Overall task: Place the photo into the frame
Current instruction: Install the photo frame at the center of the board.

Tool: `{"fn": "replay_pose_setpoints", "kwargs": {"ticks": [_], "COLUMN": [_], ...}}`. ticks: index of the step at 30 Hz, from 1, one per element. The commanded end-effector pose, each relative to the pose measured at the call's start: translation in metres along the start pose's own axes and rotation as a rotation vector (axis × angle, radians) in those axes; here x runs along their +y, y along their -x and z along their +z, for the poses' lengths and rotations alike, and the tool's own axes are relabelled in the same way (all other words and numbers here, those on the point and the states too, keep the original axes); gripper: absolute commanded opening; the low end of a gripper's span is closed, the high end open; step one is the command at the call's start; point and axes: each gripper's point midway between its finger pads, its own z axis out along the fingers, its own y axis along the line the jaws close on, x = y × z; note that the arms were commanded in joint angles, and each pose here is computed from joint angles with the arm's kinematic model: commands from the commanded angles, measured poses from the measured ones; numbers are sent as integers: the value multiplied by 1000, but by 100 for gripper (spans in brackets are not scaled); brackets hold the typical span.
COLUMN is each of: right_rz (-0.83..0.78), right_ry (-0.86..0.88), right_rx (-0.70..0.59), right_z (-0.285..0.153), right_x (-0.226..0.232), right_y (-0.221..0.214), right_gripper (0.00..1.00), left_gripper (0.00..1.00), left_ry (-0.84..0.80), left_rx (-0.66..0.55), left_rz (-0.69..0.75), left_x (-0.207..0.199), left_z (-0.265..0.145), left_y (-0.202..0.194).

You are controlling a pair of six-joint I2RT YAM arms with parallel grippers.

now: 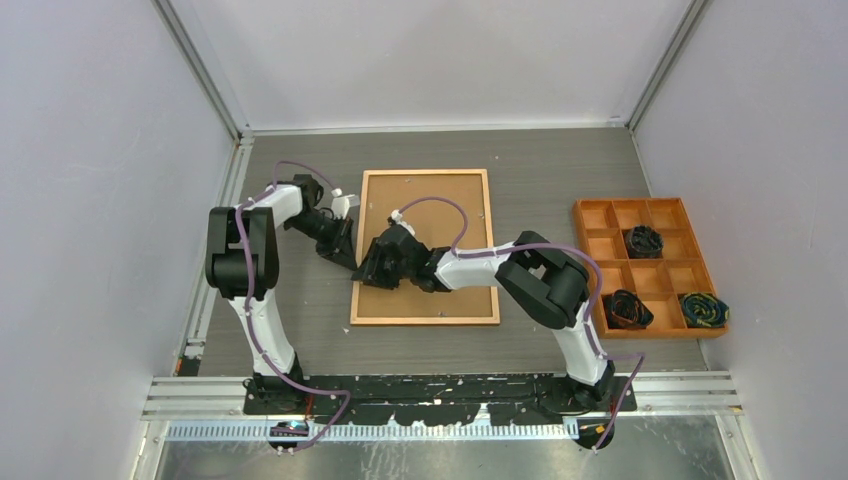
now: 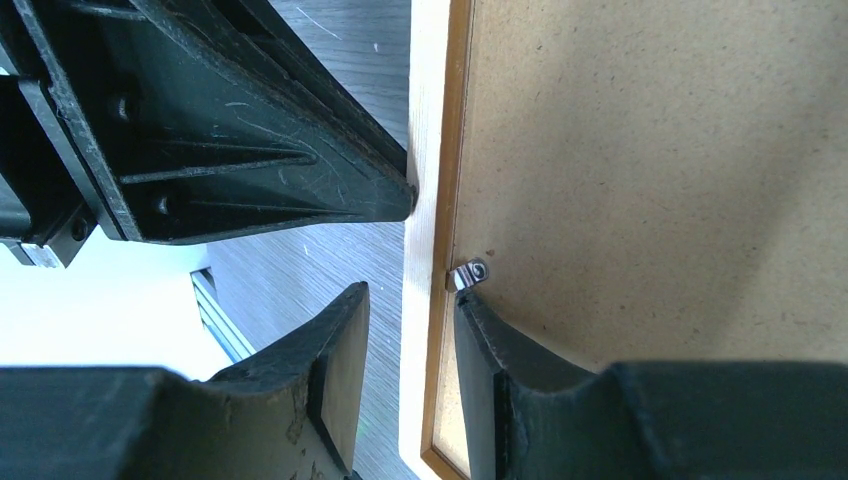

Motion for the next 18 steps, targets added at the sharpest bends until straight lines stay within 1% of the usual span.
{"fn": "replay_pose_setpoints", "kwargs": {"ticks": [1,11,14,18], "right_rz": [-25,-30,-32,-42], "right_ry": [-6,-1,3,31], "right_rx": [-57,-60,-62,-81], "right_z": [9,14,11,-1], "right_x": [4,7,8,21], "right_y": [11,13,14,23], "right_gripper": [42,41,40,41], "left_gripper": [10,9,9,8], "left_ry": [48,46,47,50], "left_rx": [18,22,22,20], "left_rz": [36,39,40,43], "left_x": [9,9,9,9], "left_z": [2,3,3,2], "left_y": [-4,-5,-5,-4]}}
